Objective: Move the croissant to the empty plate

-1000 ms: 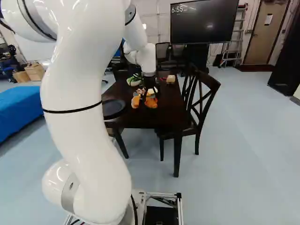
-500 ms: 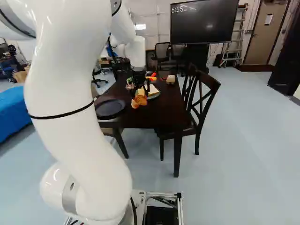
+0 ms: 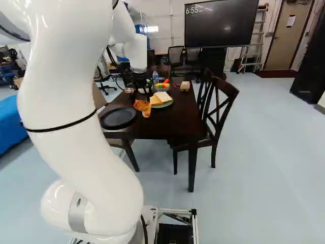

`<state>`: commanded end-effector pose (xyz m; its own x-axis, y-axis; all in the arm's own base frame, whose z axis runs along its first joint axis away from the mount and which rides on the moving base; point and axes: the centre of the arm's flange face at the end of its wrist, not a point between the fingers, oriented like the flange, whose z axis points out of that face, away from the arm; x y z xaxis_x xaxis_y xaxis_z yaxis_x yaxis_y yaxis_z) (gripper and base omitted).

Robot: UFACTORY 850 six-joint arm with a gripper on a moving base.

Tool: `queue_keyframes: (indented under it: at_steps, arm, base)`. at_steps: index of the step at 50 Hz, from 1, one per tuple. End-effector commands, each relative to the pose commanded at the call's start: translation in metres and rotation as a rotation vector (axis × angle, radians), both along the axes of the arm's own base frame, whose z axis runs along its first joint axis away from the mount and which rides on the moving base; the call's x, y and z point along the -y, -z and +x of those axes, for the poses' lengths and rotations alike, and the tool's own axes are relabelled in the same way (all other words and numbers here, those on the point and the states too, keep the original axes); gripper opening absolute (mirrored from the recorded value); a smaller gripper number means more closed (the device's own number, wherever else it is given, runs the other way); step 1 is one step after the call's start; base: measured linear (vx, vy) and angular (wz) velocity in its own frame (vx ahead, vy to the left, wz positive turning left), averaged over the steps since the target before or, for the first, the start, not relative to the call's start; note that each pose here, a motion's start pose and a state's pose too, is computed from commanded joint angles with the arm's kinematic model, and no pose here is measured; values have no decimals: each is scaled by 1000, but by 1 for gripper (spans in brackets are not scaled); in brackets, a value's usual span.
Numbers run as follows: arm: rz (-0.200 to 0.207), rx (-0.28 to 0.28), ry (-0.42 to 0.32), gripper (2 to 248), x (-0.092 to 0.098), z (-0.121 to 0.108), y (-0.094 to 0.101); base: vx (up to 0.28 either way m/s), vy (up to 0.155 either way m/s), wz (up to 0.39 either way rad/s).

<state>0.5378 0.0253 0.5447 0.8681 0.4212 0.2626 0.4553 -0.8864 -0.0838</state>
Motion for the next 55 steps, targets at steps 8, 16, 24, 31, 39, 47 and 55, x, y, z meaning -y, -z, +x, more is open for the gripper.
queue_keyframes:
  at_steps: [8, 16, 24, 31, 39, 47, 55]
  arm:
    - [-21, 9, -41, 129, -14, 10, 0]
    - [-42, 14, -82, 129, -28, 17, 1]
    - [-55, 19, -119, 129, -43, 21, 1]
    - [-61, 22, -148, 129, -56, 22, 1]
    - [-61, 24, -176, 129, -72, 23, 1]
    - [-61, 20, -204, 129, -89, 25, 5]
    - [-62, 5, -232, 129, -106, 29, 16]
  base:
    - [0, 0, 0]
    - [0, 0, 0]
    - [0, 0, 0]
    - [0, 0, 0]
    - [0, 0, 0]
    - [0, 0, 0]
    - [0, 0, 0]
